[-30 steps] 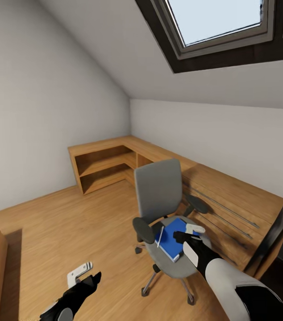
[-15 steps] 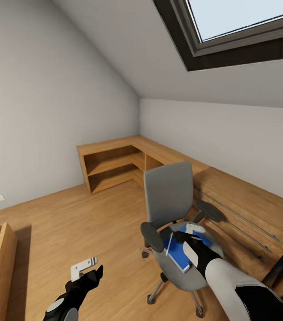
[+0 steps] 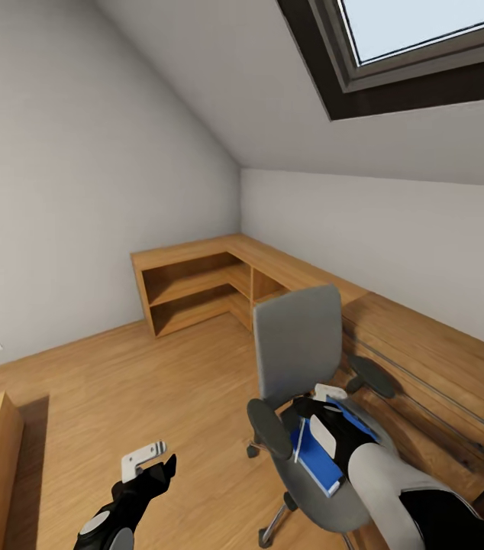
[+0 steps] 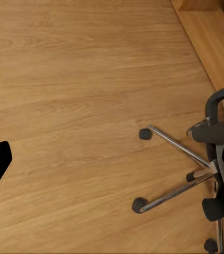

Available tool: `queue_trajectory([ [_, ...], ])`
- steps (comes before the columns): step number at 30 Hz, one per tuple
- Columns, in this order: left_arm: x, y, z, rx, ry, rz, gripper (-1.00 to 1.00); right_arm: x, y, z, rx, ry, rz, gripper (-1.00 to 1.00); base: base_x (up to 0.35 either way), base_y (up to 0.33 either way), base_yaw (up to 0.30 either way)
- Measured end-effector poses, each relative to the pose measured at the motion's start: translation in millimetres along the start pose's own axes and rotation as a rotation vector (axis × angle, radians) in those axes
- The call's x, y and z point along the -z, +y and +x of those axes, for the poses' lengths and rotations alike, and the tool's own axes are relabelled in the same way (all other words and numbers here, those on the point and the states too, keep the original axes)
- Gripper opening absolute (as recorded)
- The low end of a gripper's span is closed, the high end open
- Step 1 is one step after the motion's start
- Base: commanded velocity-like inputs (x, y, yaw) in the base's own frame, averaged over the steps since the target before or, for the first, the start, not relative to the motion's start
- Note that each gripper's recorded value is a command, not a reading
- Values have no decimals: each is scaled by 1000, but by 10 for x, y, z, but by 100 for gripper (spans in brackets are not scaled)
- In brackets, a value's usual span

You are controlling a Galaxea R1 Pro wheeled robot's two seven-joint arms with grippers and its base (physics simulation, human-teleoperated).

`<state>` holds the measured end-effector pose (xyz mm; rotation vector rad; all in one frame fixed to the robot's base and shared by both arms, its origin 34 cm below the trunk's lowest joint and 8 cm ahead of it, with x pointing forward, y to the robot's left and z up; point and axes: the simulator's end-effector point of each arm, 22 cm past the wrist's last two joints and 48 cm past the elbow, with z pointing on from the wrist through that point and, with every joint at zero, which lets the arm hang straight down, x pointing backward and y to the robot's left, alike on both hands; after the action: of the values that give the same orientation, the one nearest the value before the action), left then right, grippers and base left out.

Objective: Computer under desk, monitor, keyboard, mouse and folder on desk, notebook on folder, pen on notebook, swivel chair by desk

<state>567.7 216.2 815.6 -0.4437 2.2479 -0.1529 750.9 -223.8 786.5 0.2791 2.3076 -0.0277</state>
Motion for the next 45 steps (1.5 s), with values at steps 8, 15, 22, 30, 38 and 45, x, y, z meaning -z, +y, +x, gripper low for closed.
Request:
queue_trajectory([
  [8, 28, 31, -216, 24, -48, 0, 100, -15, 104, 43, 3, 2, -14, 100, 10, 8, 0],
  [15, -8, 384, -207, 50, -58, -139, 100, -85, 94, 83, 4, -3, -12, 100, 0, 0, 0],
  [22, -66, 467, -145, 53, -57, -168, 100, -156, 85, 145, 4, -4, -10, 100, 0, 0, 0],
  [30, -145, 498, -69, 53, -58, -170, 100, -239, 75, 220, 3, -5, -9, 100, 0, 0, 0],
  [38, -226, 527, 9, 53, -58, -171, 100, -323, 65, 305, 4, -4, -8, 100, 0, 0, 0],
  [45, -297, 547, 84, 52, -58, -170, 100, -398, 52, 371, 4, -6, -8, 100, 0, 0, 0],
])
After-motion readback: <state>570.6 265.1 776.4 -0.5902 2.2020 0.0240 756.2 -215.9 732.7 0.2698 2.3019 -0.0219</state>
